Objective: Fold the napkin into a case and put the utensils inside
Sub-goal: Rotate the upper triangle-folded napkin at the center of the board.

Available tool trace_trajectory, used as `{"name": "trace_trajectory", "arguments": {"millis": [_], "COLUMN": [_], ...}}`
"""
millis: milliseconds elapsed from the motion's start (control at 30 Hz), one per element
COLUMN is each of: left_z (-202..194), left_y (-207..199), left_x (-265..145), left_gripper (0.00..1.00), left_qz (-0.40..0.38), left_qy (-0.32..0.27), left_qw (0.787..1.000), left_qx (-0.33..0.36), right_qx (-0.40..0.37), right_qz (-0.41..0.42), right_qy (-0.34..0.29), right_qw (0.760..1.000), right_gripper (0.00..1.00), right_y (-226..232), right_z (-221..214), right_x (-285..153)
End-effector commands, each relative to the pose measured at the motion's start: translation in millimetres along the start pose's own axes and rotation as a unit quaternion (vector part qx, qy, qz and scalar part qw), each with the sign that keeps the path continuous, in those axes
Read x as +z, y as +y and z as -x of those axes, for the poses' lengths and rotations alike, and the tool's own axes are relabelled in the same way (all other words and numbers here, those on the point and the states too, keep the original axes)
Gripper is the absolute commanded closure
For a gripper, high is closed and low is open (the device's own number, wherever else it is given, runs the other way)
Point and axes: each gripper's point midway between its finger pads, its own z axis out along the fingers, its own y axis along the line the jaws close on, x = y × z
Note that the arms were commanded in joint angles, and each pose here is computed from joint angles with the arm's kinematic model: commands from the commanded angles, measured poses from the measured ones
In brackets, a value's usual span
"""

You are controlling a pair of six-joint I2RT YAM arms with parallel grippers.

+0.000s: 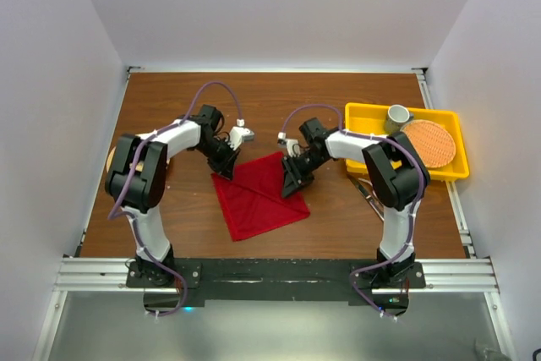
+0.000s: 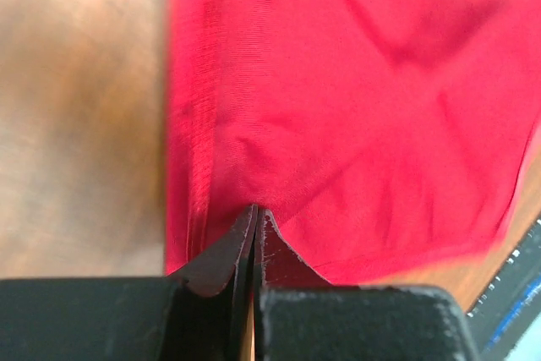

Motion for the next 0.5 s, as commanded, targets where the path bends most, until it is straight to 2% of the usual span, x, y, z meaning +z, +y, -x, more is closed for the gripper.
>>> {"name": "trace_trajectory", "arguments": {"millis": [0, 167, 267, 400, 467], "left_z": [28.2, 64.9, 89.6, 120.5, 132.3], "left_y": [21.0, -4.3, -18.5, -15.4, -8.4], "left_x": [-3.6, -36.2, -52.6, -54.7, -44.7], "left_gripper": [0.90, 0.80, 0.77, 0.61, 0.59], "left_qz": [0.018, -0.037, -0.058, -0.044, -0.040], "left_qy": [-0.026, -0.100, -0.153, -0.210, -0.220], "left_qw": [0.998, 0.992, 0.984, 0.975, 0.973], "left_qx": [0.051, 0.071, 0.066, 0.058, 0.060], "right_qx": [-0.014, -0.026, -0.018, -0.007, -0.005], "right_qz": [0.044, 0.076, 0.069, 0.013, -0.012], "right_qy": [0.022, -0.026, -0.079, -0.131, -0.134], "right_qw": [0.999, 0.996, 0.994, 0.991, 0.991], "right_gripper": [0.64, 0.51, 0.48, 0.46, 0.46], "right_y": [45.2, 67.8, 60.9, 26.6, 10.9], "right_z": [-23.5, 10.8, 42.3, 74.0, 85.0], "right_x": [4.4, -27.4, -56.3, -75.0, -72.2]}}
